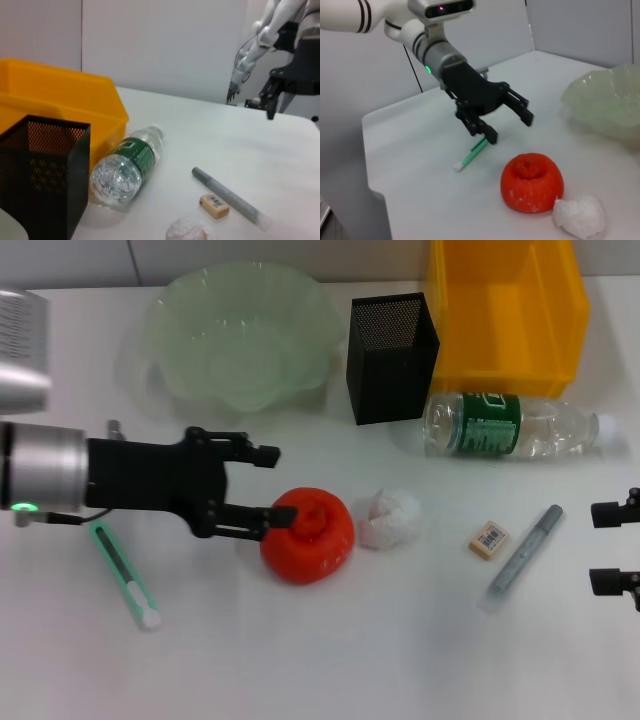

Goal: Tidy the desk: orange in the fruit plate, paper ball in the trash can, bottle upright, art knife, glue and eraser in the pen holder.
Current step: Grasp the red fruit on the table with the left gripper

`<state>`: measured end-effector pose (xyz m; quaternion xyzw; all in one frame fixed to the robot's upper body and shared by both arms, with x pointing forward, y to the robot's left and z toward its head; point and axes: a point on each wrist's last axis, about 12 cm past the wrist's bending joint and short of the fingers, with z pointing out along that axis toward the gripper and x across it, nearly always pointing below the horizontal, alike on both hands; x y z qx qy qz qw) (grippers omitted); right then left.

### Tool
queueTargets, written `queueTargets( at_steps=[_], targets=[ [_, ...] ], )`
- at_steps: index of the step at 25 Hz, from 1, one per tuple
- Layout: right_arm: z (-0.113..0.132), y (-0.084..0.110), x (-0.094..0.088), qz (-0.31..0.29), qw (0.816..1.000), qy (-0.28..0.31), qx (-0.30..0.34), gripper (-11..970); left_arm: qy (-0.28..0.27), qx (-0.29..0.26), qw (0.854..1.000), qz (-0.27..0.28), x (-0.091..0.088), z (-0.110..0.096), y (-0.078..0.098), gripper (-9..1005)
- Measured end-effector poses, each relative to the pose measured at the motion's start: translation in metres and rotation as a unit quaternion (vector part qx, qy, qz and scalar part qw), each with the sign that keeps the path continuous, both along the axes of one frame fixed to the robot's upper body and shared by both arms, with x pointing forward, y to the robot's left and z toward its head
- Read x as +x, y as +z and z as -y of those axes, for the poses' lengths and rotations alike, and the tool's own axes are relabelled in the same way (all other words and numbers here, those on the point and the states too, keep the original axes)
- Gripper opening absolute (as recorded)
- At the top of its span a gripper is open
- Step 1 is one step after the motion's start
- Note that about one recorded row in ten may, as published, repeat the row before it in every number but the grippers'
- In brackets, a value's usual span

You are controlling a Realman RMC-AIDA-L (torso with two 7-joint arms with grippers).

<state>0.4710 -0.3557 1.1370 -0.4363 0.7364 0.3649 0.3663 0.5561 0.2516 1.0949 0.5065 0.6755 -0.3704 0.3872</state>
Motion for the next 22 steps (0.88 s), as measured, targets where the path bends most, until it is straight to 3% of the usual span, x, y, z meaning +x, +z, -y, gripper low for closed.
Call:
queueTargets(
  at_steps=[8,22],
  targets=[
    [-0.001,0.005,0.001,-0.013,1.000,0.005,-0.009,768,-0.015,0.017,1.000,0.009,0.000,0.022,-0.020,729],
    [-0.005,0.006,0.005,-0.015,1.000,0.002,-0.013,767,0.001,0.050,0.999,0.013,0.000,0.031,-0.040,718]
  ],
)
